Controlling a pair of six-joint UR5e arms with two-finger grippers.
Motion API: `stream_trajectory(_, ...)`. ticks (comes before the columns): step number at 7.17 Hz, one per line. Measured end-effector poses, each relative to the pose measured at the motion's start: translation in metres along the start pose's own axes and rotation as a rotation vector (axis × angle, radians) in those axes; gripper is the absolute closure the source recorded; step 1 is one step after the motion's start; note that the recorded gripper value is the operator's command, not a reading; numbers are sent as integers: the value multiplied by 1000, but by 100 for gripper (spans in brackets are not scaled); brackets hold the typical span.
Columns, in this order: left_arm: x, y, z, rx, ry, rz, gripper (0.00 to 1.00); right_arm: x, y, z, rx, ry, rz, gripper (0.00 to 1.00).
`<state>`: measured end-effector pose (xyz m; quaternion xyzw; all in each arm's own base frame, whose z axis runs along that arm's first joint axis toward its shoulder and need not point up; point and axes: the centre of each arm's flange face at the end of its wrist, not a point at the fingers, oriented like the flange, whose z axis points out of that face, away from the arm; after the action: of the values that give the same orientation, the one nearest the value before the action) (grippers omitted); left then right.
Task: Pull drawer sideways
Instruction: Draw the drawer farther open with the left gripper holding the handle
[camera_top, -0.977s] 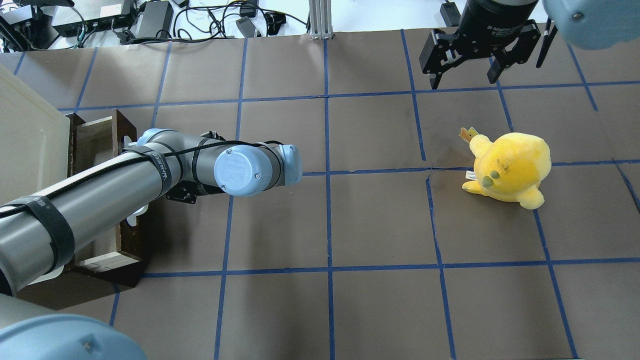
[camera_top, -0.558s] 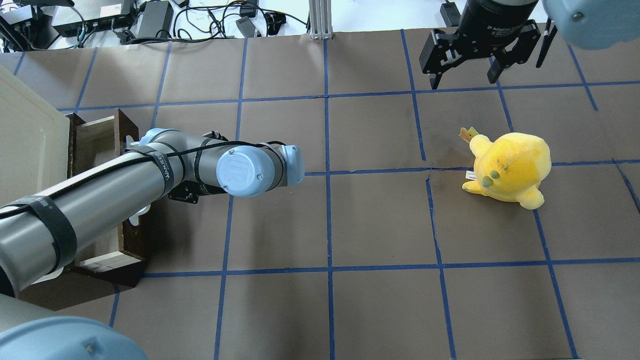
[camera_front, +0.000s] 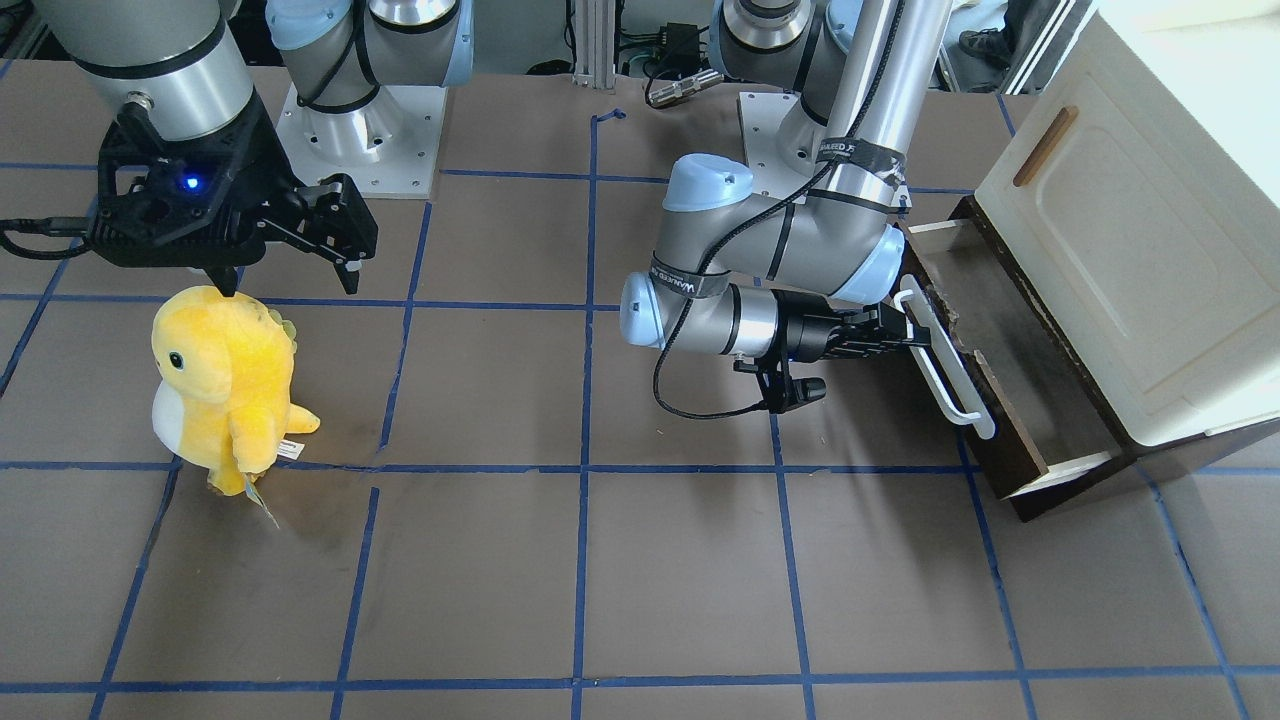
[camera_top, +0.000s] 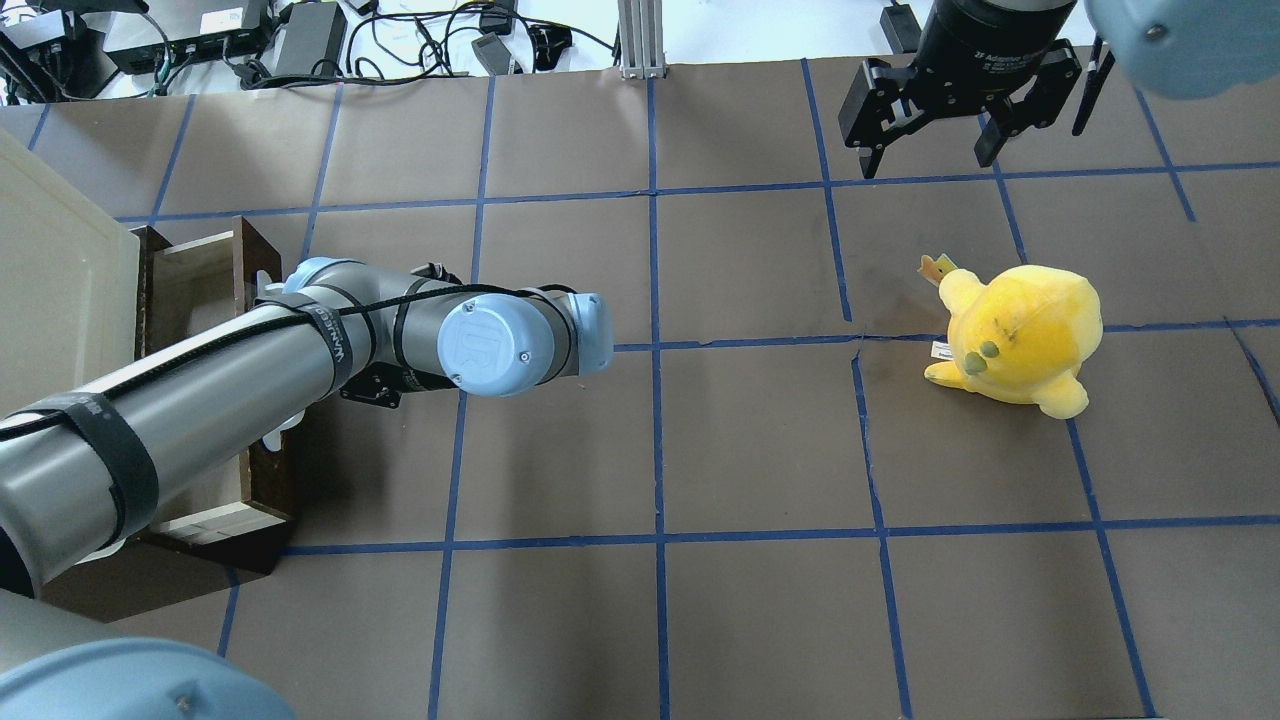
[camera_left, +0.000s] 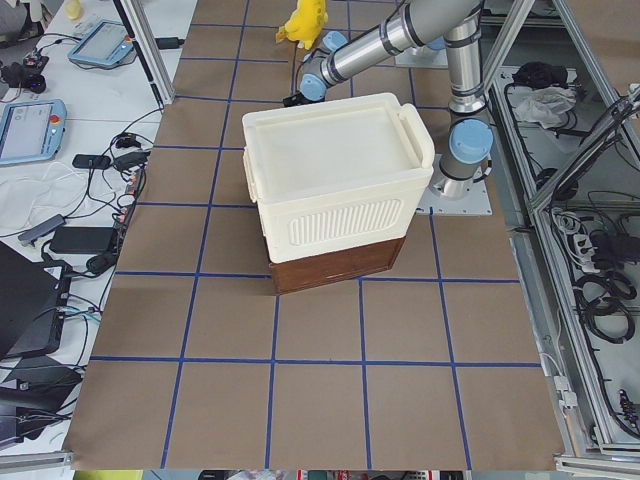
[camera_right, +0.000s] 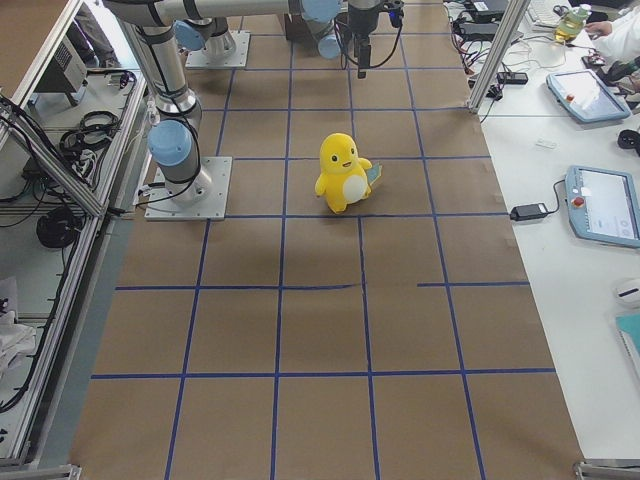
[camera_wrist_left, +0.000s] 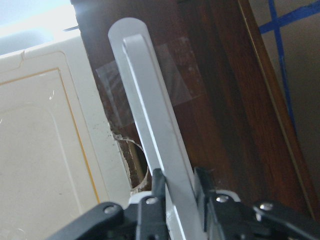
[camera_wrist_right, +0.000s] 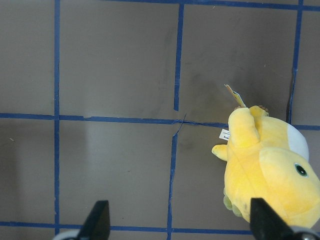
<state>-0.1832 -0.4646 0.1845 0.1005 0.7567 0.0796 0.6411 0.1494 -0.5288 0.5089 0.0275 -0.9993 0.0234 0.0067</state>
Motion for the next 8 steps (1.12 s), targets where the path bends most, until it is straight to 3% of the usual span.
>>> stream_trajectory(8,4,4,-13,28,-9,14,93,0,0,0,0,0,0,0)
